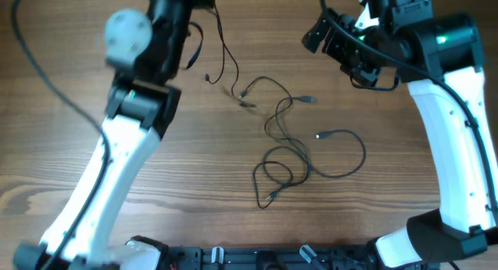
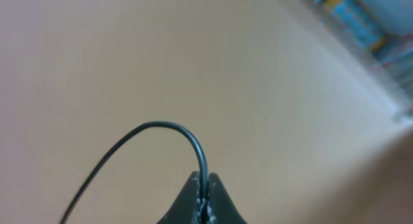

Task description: Untangle cables

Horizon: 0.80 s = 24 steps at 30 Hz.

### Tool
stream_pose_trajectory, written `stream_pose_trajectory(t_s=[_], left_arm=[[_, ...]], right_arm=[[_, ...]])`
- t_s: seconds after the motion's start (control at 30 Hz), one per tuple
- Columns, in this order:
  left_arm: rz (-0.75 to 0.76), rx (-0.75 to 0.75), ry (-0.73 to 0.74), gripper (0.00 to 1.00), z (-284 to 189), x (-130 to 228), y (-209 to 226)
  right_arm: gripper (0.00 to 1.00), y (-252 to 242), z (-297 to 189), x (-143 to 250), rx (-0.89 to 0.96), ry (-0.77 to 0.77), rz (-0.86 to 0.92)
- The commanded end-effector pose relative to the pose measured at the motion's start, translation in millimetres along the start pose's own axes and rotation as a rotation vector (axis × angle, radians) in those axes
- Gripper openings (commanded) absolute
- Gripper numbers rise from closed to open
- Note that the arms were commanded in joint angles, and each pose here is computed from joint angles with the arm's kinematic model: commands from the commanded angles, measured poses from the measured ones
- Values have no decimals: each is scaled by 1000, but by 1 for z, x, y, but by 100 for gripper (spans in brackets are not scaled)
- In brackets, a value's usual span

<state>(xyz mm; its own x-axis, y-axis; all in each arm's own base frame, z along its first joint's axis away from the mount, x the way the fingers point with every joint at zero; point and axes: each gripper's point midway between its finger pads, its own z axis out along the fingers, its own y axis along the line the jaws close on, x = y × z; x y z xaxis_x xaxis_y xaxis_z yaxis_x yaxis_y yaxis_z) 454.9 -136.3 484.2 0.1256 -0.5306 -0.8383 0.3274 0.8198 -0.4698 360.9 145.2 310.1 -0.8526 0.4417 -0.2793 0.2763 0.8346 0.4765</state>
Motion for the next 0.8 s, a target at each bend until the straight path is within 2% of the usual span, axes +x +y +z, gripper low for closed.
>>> stream_pose_trajectory(t_s=[0.0,0.2,0.3,0.37,0.47,0.57,0.77], left_arm=[[153,-183,-22,4,34,-14,54],[184,-320,95,4,72,-19,124],[171,-288,139,4,80,-21,131],[127,-240,150,4,81,-23,130],[35,-247,143,4,81,-25,138],[-24,-171,182,4,84,-15,126],[-66,38,172,4,94,-6,58]], right_arm=[[99,-17,39,6,69,51,-13],[99,-32,90,22,58,119,0],[99,-34,111,32,20,159,5],[99,-38,125,40,-3,185,8],[99,-48,140,49,5,203,25],[99,-59,152,57,24,218,81],[99,-69,160,67,45,239,100]])
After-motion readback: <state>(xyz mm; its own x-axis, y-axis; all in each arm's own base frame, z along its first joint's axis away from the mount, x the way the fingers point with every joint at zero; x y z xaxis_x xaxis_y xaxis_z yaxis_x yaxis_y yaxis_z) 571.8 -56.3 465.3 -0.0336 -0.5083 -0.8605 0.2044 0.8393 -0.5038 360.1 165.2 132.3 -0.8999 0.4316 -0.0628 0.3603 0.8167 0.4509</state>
